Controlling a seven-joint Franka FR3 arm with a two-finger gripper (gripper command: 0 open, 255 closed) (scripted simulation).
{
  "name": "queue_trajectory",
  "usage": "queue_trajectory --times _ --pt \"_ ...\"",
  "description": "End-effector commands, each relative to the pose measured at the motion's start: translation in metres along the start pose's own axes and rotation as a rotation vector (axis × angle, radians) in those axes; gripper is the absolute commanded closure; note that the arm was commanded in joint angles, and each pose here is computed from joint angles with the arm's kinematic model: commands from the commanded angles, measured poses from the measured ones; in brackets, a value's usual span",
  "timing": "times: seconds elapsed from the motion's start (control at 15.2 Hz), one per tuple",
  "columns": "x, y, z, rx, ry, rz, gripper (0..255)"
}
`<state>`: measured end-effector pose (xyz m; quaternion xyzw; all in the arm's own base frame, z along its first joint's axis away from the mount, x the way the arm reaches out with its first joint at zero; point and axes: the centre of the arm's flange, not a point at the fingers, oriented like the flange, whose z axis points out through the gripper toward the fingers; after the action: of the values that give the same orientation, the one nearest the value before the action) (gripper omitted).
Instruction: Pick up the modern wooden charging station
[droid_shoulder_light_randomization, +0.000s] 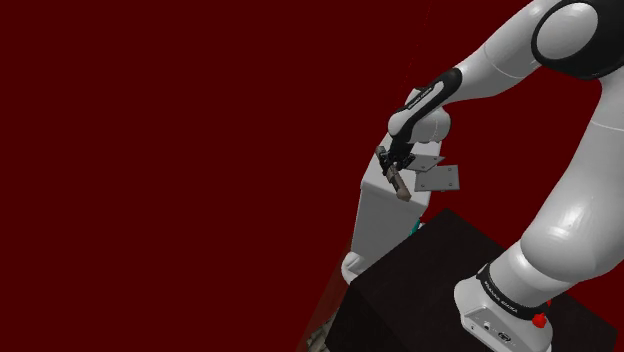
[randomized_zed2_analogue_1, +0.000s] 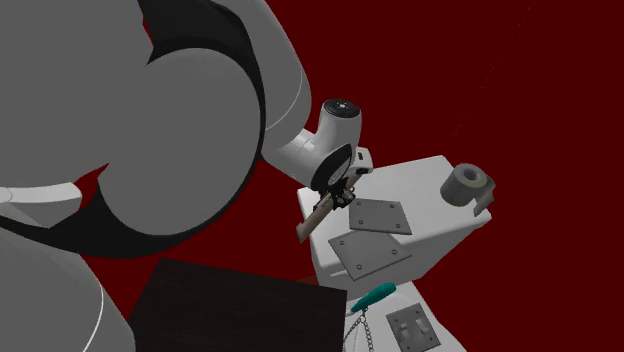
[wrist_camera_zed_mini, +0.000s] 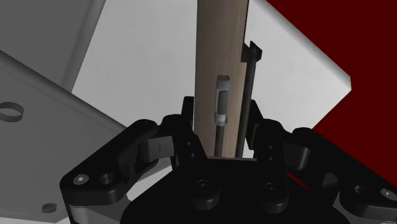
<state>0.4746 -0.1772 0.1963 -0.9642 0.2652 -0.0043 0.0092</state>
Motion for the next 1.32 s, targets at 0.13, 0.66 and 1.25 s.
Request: queue_trajectory --times 0.13,0.66,1.25 --pt "0.0 0.0 0.0 0.0 0.0 0.0 255" --pt "0.0 -0.001 -0.026 0.0 0.0 0.0 255" --pt "0.0 -0.002 -0.073 0.0 0.0 0.0 255"
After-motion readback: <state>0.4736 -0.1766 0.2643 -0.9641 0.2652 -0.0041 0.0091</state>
